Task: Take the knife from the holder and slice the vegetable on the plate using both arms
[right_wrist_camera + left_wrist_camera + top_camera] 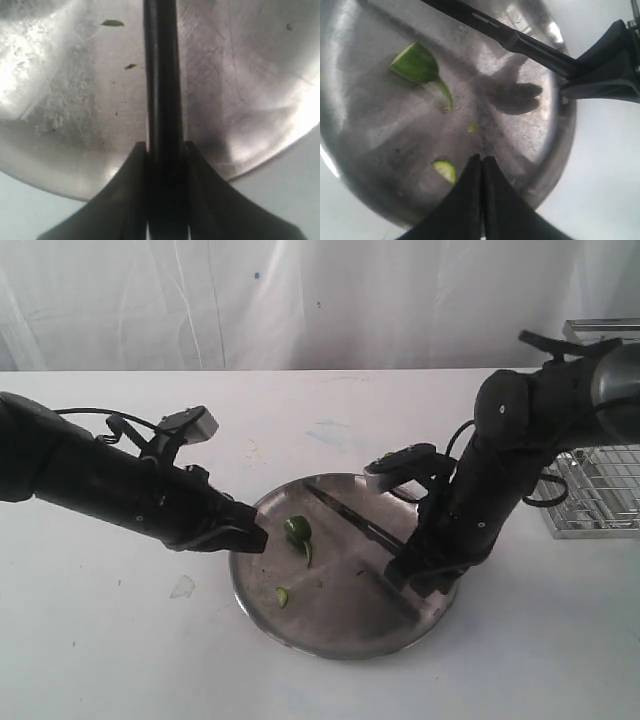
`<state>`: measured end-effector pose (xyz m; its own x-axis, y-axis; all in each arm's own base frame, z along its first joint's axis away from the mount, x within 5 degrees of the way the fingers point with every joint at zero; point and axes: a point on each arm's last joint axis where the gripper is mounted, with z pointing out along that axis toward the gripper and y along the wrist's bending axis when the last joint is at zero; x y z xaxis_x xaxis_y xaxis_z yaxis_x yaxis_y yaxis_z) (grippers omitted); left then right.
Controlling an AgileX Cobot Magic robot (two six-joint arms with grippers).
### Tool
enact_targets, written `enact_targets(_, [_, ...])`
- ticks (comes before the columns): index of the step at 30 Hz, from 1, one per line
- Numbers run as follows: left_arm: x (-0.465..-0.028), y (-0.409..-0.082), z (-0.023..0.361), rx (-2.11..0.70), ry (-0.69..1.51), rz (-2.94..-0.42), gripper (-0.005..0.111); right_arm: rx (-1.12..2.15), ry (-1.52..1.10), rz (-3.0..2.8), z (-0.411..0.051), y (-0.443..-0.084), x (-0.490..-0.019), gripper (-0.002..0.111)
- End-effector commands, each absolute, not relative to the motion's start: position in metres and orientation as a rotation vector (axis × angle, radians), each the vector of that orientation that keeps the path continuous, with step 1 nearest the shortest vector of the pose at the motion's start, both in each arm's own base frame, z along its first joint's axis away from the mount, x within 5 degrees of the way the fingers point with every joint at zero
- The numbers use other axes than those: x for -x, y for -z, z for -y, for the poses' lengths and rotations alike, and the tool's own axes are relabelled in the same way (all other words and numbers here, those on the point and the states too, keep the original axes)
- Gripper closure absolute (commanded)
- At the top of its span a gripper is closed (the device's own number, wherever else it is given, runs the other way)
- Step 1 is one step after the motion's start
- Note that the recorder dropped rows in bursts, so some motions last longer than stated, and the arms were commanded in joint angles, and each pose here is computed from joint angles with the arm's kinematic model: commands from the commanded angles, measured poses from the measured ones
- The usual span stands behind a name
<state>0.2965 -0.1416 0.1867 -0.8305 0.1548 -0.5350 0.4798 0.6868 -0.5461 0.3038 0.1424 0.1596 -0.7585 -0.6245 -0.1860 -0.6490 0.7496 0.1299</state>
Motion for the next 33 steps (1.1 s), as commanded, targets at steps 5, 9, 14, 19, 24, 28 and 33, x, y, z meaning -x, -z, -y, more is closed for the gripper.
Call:
enact_targets(5, [-0.296, -0.180, 0.194, -0.591, 0.846, -2.302, 0.084, 0.873, -0.141, -2.731, -0.127, -0.209, -0.301, 0.108])
enact_targets(9, [-0.299, -0.181, 0.206, -0.482, 0.660, -2.316, 0.061, 0.697, 0.008, -2.769, -0.107, -0.211, -0.309, 0.108])
enact_targets(14, [-0.297, -0.169, 0.213, -0.335, 0.681, -2.391, 0.042, 0.637, -0.055, -2.738, -0.109, -0.212, -0.312, 0.108])
enact_targets(19, [-0.312, -0.157, 0.216, -0.109, 0.653, -2.438, 0.044, 0.603, -0.113, -2.764, -0.112, -0.211, -0.310, 0.108])
enact_targets(24, [-0.327, -0.156, 0.219, -0.073, 0.589, -2.409, 0.045, 0.611, -0.110, -2.791, -0.111, -0.210, -0.308, 0.108])
enact_targets(28, [-0.335, -0.152, 0.222, -0.072, 0.558, -2.400, 0.045, 0.611, -0.110, -2.789, -0.111, -0.210, -0.308, 0.108])
enact_targets(33, [-0.343, -0.141, 0.228, -0.077, 0.560, -2.413, 0.045, 0.596, -0.133, -2.793, -0.112, -0.210, -0.307, 0.108])
